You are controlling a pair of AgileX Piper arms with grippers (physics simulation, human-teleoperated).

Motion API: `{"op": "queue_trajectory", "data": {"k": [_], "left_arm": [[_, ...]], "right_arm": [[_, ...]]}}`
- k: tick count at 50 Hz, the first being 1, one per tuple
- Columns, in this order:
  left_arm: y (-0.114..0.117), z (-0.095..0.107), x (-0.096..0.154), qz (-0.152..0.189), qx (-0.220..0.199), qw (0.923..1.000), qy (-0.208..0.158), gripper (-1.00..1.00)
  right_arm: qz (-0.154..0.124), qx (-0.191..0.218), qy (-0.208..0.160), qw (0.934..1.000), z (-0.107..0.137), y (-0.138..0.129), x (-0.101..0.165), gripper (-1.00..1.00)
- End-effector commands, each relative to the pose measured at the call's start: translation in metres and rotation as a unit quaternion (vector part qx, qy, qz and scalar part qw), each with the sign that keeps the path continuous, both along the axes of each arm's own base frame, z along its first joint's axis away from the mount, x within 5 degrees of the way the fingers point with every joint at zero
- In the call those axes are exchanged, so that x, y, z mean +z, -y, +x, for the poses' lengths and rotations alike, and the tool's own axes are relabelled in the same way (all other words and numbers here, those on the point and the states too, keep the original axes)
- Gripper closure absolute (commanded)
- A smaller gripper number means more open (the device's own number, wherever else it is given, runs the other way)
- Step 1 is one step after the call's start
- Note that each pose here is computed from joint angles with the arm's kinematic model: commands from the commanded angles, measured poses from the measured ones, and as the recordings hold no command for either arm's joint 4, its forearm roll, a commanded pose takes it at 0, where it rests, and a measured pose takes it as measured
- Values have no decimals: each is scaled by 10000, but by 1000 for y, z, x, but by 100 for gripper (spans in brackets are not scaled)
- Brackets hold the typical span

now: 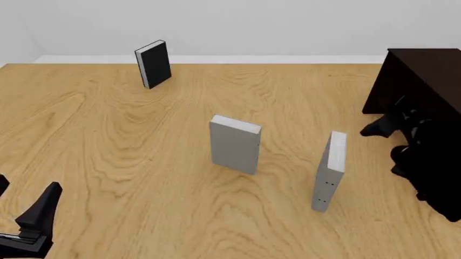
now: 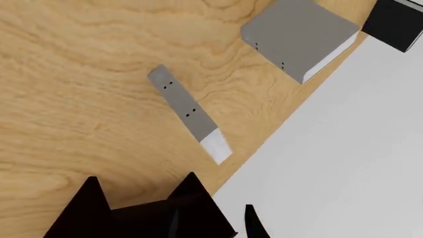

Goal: Pick up the book on the right and place it on the cabinet shelf.

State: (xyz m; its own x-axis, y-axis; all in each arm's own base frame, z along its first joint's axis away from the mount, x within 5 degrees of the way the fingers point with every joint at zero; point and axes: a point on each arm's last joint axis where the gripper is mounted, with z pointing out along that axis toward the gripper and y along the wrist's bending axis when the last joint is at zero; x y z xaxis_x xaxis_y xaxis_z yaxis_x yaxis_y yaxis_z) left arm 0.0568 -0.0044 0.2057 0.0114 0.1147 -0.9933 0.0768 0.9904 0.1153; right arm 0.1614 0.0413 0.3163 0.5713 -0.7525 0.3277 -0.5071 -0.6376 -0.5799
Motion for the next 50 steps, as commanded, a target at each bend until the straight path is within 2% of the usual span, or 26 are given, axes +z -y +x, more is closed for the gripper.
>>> {"op": "queue_trajectory", "data": {"k": [1,16,50], "left_arm": [[0,0,-1,65,-7,10000,-22,-100],[0,0,-1,77,-17,10000,-49,-100],[1,0,-2,92,-47,9999,-104,-100]], "right_arm": [[-60,220,-105,9997,11,-10,-8,-100],[-65,339,-116,9993,21,-17,-8,-100],[-198,872,-482,9948,37,-47,-38,-100]]}}
